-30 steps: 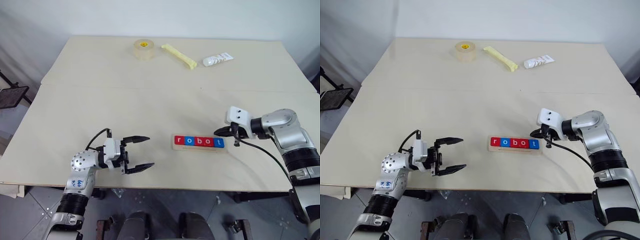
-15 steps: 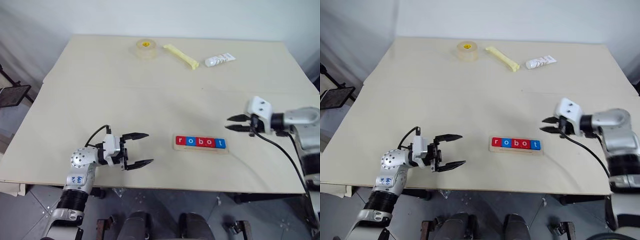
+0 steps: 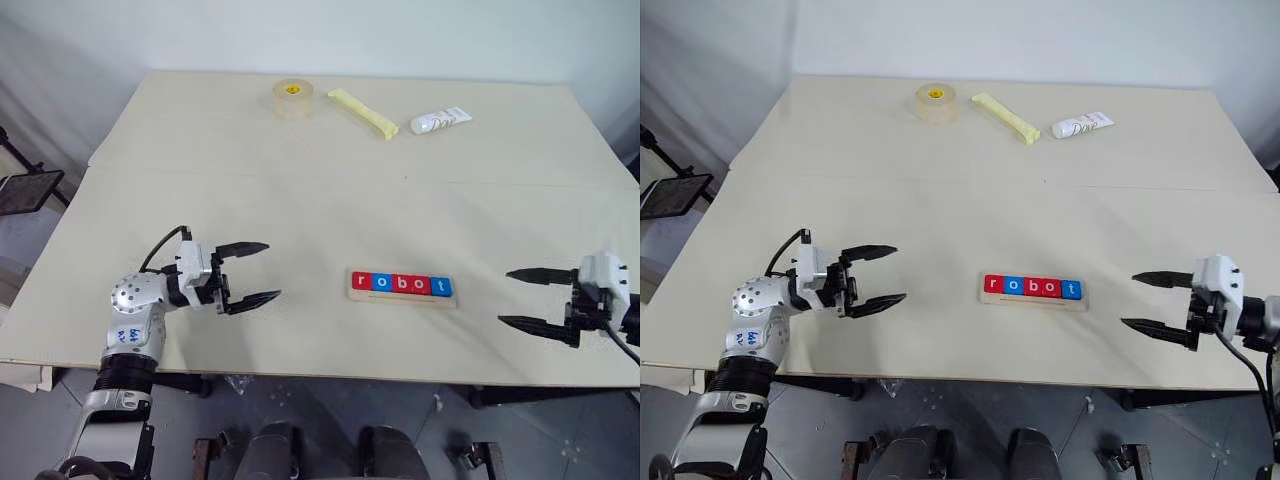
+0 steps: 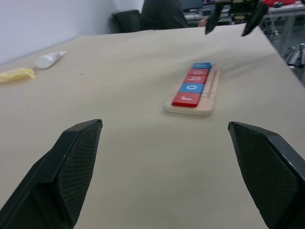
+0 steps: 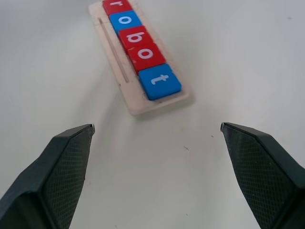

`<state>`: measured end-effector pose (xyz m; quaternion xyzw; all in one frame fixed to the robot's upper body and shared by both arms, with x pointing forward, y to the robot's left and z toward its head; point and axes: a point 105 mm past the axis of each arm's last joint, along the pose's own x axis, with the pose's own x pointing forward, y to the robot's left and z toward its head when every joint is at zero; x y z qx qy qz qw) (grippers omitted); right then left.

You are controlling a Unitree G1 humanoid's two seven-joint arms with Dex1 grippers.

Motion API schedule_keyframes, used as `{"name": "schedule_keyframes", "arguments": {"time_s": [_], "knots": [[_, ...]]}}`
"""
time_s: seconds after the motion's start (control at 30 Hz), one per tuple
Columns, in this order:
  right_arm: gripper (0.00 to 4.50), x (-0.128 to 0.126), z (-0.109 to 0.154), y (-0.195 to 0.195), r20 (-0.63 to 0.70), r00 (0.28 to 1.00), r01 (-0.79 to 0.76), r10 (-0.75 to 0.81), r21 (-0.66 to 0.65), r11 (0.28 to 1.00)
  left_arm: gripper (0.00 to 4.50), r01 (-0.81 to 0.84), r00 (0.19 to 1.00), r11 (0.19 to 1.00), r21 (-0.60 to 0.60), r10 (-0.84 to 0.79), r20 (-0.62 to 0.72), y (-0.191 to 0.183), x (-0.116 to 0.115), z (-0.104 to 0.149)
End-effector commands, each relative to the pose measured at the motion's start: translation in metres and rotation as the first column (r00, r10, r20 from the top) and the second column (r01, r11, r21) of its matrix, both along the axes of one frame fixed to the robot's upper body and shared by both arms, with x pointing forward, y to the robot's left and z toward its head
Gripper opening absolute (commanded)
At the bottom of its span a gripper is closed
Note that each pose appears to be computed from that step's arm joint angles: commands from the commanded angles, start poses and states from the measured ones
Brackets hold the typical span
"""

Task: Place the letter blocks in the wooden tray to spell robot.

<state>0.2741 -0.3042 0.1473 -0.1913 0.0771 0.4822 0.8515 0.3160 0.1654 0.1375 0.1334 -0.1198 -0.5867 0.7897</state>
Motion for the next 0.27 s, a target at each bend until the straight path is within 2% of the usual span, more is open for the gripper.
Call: {"name": "schedule_keyframes", "arguments": {"time_s": [0.03, 0.27], "knots": [[4.46, -0.012, 0.016, -0.015, 0.027, 0.999, -0.022, 0.022, -0.009, 1.0, 4.5, 0.002, 0.999, 0.999, -0.05, 0.0, 0.036, 0.012, 0.001, 0.018], [4.46, -0.022, 0.026, -0.034, 0.03, 0.999, 0.031, -0.031, -0.008, 0.999, 4.5, 0.002, 1.0, 0.999, -0.054, -0.001, 0.015, 0.022, -0.002, 0.026]]}}
